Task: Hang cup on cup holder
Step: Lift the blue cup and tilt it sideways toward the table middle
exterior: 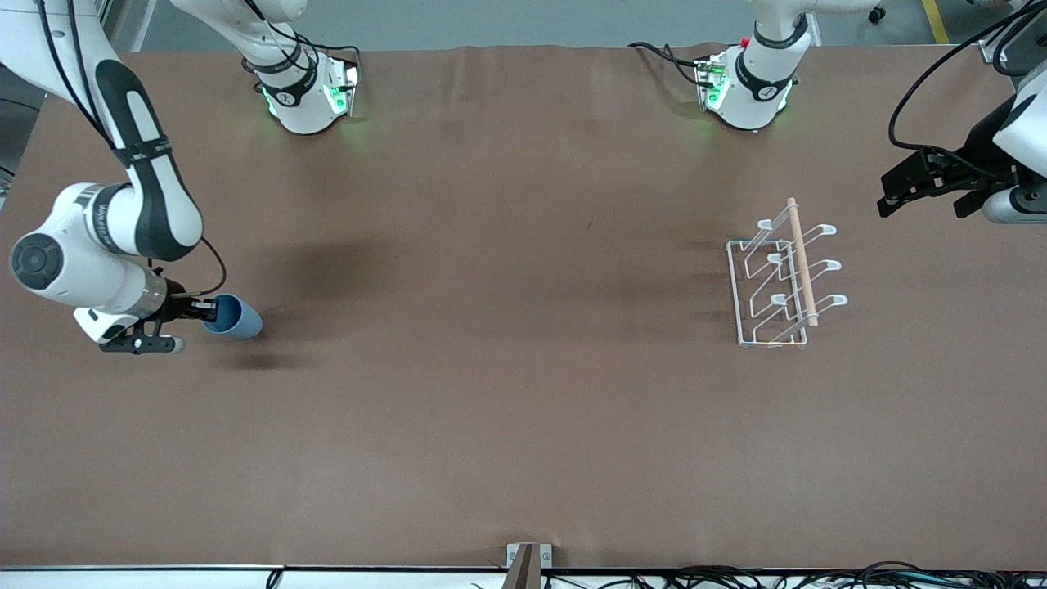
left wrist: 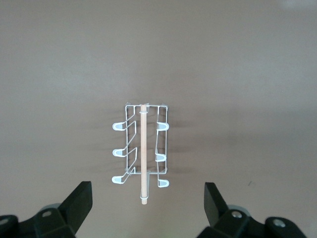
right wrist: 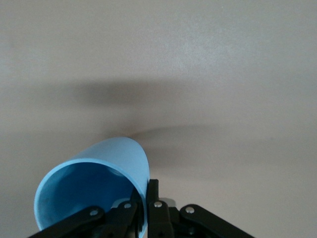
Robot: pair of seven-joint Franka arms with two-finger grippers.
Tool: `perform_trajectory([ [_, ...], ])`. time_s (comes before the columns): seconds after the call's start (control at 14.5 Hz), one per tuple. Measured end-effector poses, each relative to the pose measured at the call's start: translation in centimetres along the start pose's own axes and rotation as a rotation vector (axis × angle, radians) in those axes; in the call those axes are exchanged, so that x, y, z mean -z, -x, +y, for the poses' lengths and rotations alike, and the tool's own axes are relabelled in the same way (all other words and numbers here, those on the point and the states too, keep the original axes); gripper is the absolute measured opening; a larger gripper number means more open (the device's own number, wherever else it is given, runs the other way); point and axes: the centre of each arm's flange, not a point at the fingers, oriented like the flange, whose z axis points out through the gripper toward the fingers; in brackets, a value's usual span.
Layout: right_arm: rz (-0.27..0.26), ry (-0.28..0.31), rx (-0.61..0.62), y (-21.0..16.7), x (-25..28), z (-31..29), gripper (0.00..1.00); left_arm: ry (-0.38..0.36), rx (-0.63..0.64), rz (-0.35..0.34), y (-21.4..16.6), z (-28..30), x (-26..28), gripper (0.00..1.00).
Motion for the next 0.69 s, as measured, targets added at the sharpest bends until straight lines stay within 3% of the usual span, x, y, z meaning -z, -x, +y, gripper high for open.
perform_trajectory([
  [0.21, -0.042, -0.057, -0.008, -1.6, 7.3, -0.9, 0.05, 0.0, 0.0, 0.0, 0.0, 0.0, 0.0, 1.0],
  [0.41, -0.019, -0.165, -0.003, -2.2, 12.1, -3.8, 0.05, 0.0, 0.001, -0.002, -0.1, 0.0, -0.2, 1.0],
  [0.69, -0.028, -0.457, 0.012, -1.0, 15.4, -10.6, 0.05, 0.0, 0.002, -0.004, -0.4, -0.1, -0.5, 1.0],
])
